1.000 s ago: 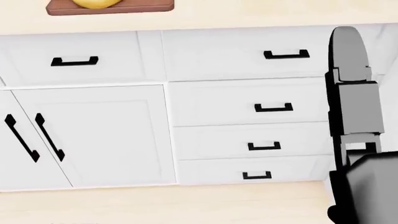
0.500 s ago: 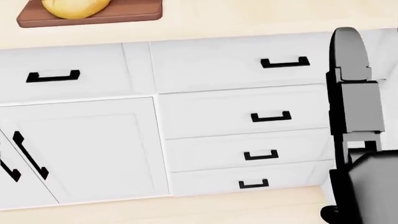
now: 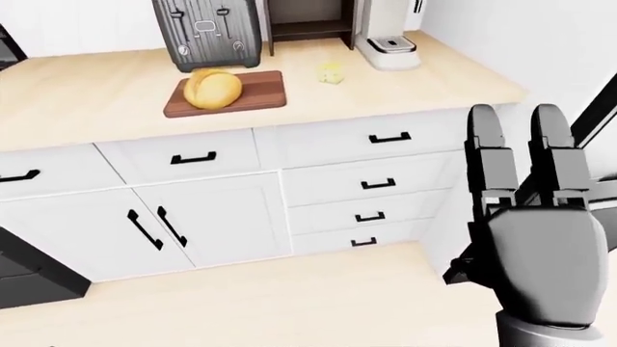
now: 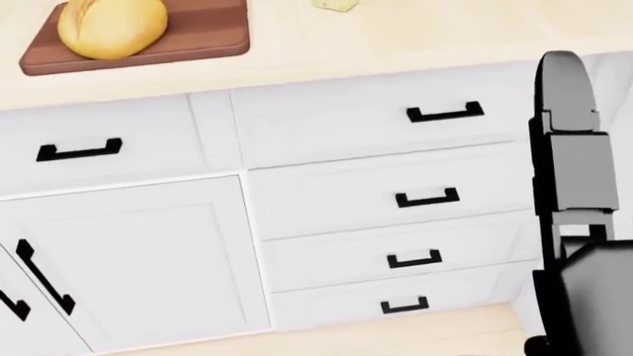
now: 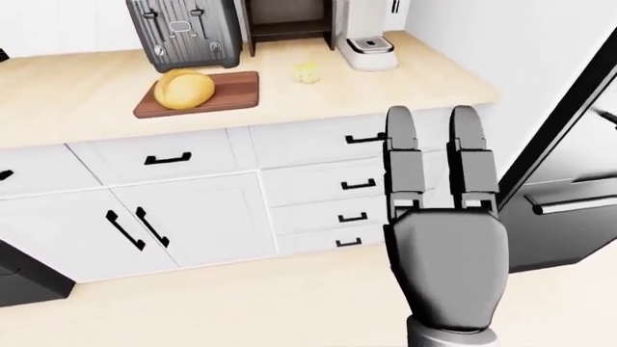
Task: Pick up the wedge of cheese and place it on the slice of bread to prepare a simple cheese on bread dish.
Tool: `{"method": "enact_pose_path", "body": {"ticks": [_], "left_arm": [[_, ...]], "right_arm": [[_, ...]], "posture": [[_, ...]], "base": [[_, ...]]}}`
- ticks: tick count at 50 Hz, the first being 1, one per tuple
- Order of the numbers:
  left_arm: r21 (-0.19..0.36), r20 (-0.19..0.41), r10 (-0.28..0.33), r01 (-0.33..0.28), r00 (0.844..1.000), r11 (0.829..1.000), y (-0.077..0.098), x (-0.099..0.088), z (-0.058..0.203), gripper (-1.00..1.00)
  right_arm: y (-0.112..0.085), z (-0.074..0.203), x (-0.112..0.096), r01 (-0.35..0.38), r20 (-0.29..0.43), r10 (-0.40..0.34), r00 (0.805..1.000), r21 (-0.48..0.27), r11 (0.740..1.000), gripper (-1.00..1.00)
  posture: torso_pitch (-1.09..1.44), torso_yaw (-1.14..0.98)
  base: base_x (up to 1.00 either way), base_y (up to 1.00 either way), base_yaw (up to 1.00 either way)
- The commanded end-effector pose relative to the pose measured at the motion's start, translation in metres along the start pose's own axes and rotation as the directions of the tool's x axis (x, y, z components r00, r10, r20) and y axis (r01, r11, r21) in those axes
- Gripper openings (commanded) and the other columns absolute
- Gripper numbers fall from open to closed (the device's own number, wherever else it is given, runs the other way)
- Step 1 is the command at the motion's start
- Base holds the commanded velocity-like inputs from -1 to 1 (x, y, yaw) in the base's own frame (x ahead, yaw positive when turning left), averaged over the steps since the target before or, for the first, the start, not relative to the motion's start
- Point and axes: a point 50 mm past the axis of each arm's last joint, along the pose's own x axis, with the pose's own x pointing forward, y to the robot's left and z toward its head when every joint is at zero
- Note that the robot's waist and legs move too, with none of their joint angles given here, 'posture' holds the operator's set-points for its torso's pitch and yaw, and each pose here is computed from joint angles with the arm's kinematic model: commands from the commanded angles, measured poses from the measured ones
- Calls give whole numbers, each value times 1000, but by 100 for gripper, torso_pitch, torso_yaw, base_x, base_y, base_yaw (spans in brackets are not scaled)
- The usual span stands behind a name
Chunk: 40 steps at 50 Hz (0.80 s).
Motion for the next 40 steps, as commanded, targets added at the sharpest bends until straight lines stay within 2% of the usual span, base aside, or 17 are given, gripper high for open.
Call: {"method": "enact_pose_path", "body": {"ticks": [1, 23, 40], "left_arm": [[-1, 15, -8, 8, 1000, 1000, -1, 1, 2, 100], [2, 18, -7, 7, 1000, 1000, -1, 1, 3, 100], [3, 19, -8, 8, 1000, 1000, -1, 1, 3, 100]], "right_arm": [[-8, 2, 0, 46, 13, -46, 999, 7, 999, 100], [-6, 2, -1, 33, 8, -33, 999, 6, 999, 100], [-5, 3, -1, 26, 13, -26, 1000, 4, 1000, 100]], "posture": [[0, 0], [0, 0], [0, 0]], "base": [[0, 15, 0], [0, 14, 0], [25, 43, 0]]}}
